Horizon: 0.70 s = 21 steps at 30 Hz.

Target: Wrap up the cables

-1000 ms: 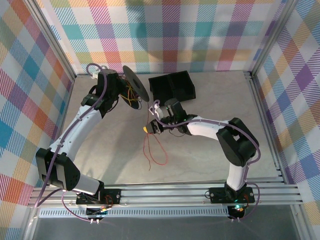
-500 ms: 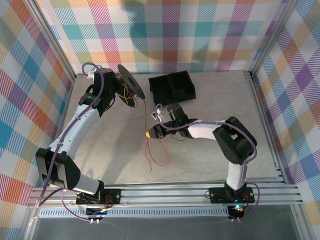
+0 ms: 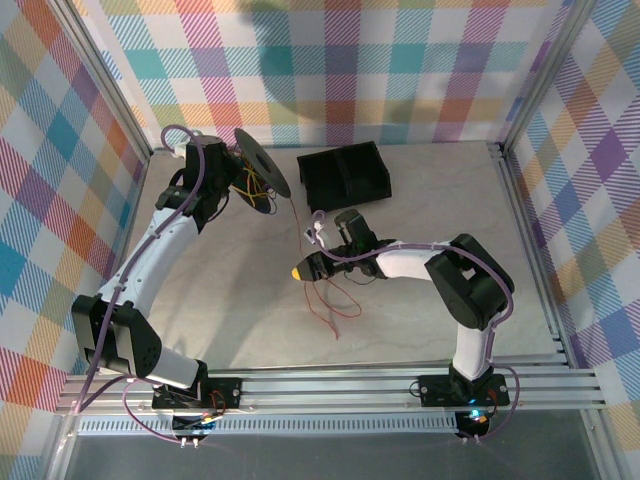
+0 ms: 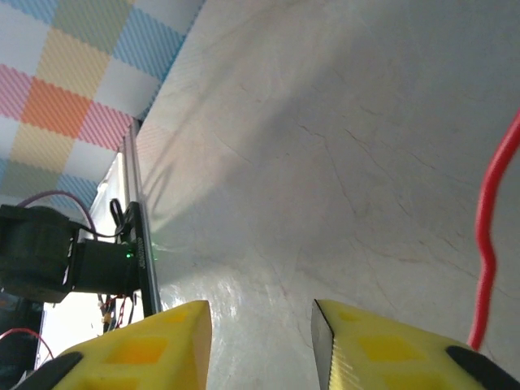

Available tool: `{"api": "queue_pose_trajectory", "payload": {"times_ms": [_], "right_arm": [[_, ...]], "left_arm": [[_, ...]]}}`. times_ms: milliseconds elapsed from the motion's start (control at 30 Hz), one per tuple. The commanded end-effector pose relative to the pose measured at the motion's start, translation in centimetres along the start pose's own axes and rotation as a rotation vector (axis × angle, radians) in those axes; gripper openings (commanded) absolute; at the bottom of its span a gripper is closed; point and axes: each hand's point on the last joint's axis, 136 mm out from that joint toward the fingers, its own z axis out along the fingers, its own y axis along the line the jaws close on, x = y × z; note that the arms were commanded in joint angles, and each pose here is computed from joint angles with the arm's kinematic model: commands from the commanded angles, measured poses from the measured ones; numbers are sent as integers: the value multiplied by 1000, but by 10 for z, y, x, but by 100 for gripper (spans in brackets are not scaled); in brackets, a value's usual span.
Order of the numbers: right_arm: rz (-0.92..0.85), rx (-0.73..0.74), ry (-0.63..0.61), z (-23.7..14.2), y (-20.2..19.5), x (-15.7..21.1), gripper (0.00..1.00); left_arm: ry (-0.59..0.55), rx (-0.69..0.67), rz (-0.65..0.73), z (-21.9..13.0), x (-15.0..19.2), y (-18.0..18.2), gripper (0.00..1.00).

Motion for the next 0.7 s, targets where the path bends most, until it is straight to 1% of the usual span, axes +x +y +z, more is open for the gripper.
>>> {"api": "queue_pose_trajectory", "payload": {"times_ms": [0,67,133,300,467,567,667], "right_arm": [[-7,63,15,-11,4,4,42],[-12,115,26,-17,2,4,44],[-29,193,29,-26,-4,3,49],[-110,290,26,-49,6,-6,59],[-163,323,16,-65,16,-19,60],[-156,303,17,-68,21,-24,56],[-146,304,33,-68,18,-19,57]], "left_arm": [[-116,106,-79,-10,-41,-25,0],[-101,111,-71,-8,-38,-26,0],[-77,125,-54,-7,-34,-29,0],[-12,146,-13,-5,-23,-34,0],[24,165,6,-8,-15,-35,0],[25,166,11,-10,-15,-34,0],[45,148,22,-11,-10,-29,0]]}}
